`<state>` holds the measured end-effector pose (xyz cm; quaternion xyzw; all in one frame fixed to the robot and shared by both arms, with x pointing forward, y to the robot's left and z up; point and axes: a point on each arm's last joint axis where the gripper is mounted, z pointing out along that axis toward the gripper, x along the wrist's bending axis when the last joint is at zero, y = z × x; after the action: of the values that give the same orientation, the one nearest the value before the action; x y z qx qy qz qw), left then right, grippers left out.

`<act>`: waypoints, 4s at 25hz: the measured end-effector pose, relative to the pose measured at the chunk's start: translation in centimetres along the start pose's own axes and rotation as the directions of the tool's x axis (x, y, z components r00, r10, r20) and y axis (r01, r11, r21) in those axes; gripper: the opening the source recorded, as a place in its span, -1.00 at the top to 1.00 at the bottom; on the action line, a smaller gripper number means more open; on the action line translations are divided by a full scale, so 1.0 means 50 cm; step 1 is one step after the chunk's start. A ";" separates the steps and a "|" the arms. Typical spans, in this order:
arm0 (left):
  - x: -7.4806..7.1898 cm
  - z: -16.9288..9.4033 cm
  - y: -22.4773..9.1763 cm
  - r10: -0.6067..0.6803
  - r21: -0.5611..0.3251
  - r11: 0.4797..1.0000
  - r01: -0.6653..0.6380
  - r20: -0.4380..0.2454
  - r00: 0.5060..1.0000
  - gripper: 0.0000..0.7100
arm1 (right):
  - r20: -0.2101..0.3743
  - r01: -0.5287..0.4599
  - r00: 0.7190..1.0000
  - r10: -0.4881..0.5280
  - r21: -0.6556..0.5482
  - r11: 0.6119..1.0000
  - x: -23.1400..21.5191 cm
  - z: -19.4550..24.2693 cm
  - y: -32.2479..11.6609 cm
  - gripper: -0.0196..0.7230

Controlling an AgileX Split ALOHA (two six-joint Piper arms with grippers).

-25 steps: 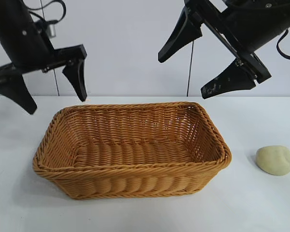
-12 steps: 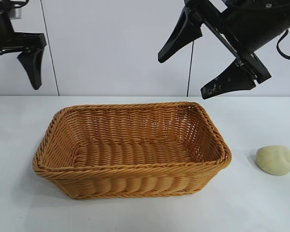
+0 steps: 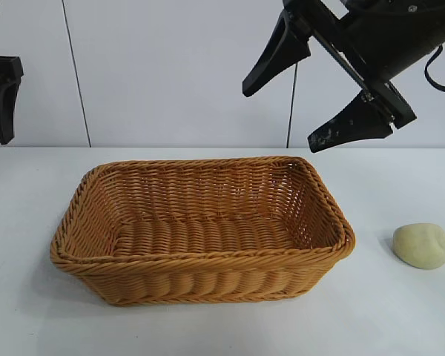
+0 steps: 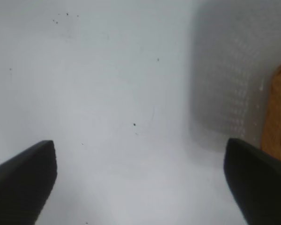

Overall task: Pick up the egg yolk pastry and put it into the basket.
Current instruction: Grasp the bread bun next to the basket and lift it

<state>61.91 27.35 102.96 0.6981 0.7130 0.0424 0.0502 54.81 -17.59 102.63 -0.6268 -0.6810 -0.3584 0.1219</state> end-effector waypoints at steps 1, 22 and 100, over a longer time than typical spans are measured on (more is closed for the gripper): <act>0.001 -0.017 -0.010 0.001 -0.016 1.000 -0.001 0.002 1.000 -0.96 | 0.000 0.000 1.000 0.000 0.000 1.000 0.000 0.000 0.000 -0.92; 0.048 -0.129 -0.512 0.009 -0.202 0.979 -0.006 0.018 1.000 -0.96 | -0.008 0.000 1.000 0.000 0.020 1.000 0.001 0.000 -0.004 -0.92; 0.070 -0.146 -0.760 -0.024 -0.817 0.572 0.068 0.066 0.998 -0.96 | 0.606 -0.240 0.793 0.065 0.213 0.947 -0.345 0.067 0.030 0.61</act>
<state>23.22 30.10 105.21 0.5780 0.6292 0.3489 0.3851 60.33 -28.73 90.13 -0.7368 -0.6749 -0.0348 0.0197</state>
